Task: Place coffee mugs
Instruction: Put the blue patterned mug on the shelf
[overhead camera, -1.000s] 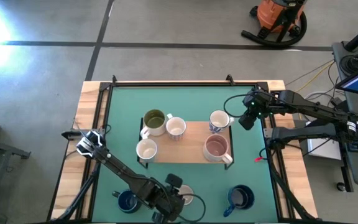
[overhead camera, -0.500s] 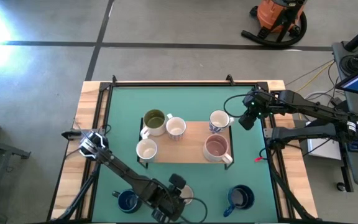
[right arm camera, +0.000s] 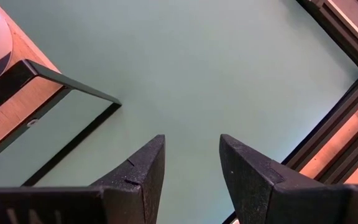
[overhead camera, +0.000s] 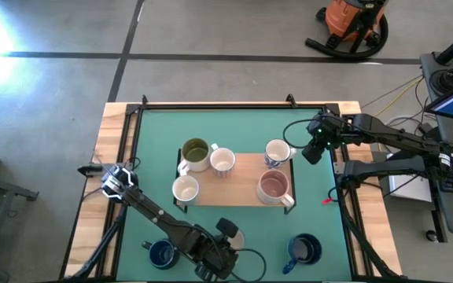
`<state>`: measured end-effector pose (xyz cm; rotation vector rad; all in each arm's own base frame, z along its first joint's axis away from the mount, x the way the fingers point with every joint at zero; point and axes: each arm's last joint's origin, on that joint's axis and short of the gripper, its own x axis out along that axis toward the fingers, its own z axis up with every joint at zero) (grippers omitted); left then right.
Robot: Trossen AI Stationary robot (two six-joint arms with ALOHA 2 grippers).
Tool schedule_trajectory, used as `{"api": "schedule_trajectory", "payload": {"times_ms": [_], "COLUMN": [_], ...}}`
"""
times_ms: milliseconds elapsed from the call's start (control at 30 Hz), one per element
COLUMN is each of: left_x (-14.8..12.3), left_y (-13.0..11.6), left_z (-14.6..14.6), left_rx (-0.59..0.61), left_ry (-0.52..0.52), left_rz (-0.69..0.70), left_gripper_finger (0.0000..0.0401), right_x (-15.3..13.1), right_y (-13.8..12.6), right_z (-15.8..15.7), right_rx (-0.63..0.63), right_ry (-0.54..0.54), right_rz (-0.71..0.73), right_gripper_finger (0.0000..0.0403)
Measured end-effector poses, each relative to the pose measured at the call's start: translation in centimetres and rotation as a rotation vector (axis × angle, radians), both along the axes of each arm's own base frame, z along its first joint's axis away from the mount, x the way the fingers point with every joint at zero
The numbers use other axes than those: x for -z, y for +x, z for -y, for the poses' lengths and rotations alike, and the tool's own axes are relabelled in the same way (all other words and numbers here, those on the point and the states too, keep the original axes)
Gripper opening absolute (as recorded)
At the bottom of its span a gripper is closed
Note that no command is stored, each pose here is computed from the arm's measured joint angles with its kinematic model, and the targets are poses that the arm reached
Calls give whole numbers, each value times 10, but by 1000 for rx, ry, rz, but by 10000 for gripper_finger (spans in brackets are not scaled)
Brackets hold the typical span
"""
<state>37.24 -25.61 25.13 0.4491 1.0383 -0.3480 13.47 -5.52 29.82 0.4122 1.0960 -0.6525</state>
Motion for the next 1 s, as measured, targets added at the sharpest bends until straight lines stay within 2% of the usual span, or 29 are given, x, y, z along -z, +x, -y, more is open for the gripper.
{"api": "schedule_trajectory", "payload": {"times_ms": [300, 467, 600, 733, 1000], "left_x": [-74, -102, -110, -113, -117], "left_y": [-8, -14, -18, -20, -21], "left_z": [-10, -21, -34, -47, -69], "left_rx": [15, 43, 37, 2, -42], "left_ry": [3, 29, 66, 148, 178], "left_rz": [18, 21, 9, 1, -62], "left_gripper_finger": [5, 3, 3, 2, 2], "right_x": [0, 0, 0, 0, 0], "right_y": [0, 0, 0, 0, 0], "right_z": [0, 0, 0, 0, 0], "right_rx": [0, 0, 0, 0, 0], "right_ry": [0, 0, 0, 0, 0], "right_rz": [0, 0, 0, 0, 0], "right_gripper_finger": [141, 141, 141, 141, 141]}}
